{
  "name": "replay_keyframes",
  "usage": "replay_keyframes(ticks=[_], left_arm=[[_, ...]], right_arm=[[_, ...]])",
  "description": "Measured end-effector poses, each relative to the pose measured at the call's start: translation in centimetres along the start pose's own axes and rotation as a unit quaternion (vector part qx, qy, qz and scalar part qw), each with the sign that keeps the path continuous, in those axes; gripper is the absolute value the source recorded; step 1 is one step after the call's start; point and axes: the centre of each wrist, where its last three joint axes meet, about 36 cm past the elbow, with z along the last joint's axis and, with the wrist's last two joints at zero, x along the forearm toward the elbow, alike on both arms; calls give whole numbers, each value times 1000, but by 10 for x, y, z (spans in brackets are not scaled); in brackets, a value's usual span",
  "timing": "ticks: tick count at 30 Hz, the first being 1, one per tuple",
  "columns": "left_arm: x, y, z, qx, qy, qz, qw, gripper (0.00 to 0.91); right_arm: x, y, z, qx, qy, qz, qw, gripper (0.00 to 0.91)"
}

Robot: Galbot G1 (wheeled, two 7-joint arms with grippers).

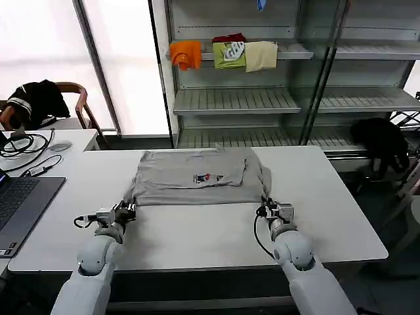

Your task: Fold and organize the clothes.

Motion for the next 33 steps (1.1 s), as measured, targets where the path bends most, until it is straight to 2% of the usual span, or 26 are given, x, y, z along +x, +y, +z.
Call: replay_keyframes(ticks=[13, 24, 33], left_arm=[[25, -2, 6, -4, -14, 2, 1000, 10], [74, -18, 6, -2, -42, 17, 999, 10], [116, -25, 10, 2, -60, 31, 998, 10]], right_arm=[[36, -3, -4, -4, -20, 0, 1000, 0], [89, 6, -3, -6, -47, -8, 999, 0], [124, 10, 5, -1, -52, -4, 999, 0]])
